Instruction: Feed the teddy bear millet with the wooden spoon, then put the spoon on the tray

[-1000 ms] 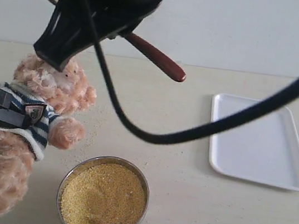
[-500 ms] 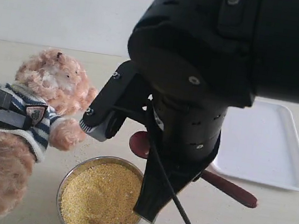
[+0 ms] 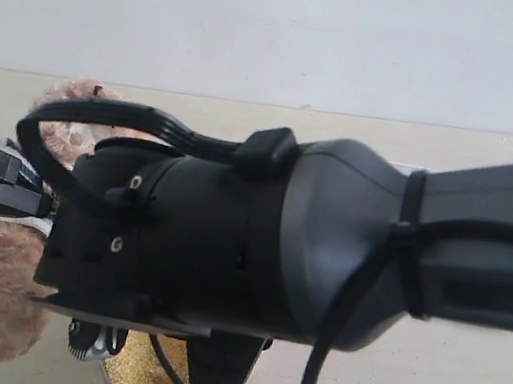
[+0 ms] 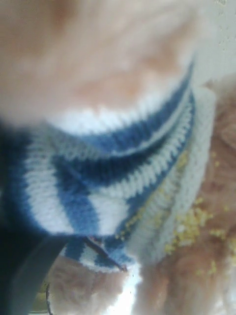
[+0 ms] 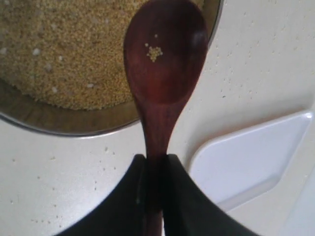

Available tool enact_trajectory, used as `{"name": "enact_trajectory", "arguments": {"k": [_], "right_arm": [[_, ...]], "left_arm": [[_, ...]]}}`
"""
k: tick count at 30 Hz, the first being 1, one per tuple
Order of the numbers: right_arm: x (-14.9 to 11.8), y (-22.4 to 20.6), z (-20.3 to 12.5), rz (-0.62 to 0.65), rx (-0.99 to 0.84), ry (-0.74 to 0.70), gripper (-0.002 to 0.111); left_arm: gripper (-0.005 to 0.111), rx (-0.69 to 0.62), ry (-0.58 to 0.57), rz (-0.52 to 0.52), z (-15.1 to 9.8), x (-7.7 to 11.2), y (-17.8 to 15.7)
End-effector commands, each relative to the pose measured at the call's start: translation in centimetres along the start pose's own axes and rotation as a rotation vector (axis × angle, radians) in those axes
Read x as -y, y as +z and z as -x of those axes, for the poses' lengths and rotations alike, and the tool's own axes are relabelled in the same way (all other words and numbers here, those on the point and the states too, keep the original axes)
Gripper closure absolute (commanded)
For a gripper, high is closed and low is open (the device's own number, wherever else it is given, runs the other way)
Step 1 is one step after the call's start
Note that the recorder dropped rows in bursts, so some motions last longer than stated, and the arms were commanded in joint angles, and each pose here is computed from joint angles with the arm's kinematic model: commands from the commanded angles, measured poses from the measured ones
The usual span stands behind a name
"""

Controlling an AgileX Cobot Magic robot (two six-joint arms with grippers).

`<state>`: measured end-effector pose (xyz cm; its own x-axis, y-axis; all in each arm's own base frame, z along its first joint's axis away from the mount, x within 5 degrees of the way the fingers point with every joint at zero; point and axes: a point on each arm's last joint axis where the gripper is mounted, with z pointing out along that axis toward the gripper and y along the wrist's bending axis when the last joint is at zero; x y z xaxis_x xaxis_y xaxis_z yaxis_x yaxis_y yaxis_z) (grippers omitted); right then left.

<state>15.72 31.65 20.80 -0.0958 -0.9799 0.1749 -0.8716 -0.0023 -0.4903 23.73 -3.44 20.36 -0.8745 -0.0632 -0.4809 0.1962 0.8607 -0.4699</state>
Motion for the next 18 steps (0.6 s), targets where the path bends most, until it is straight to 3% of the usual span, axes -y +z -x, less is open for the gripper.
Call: {"name": "enact_trajectory", "arguments": {"k": [1, 18], "right_arm": [[0.1, 0.2, 0.7, -0.025, 0.037, -0.016, 0.108], [-1.0, 2.6, 1.6, -0.021, -0.041, -0.065, 0.108]], "left_arm": [[0.102, 0.007, -0.005, -0.014, 0.2, 0.1, -0.1], [0.102, 0.014, -0.008, -0.010, 0.2, 0.1, -0.1]]}}
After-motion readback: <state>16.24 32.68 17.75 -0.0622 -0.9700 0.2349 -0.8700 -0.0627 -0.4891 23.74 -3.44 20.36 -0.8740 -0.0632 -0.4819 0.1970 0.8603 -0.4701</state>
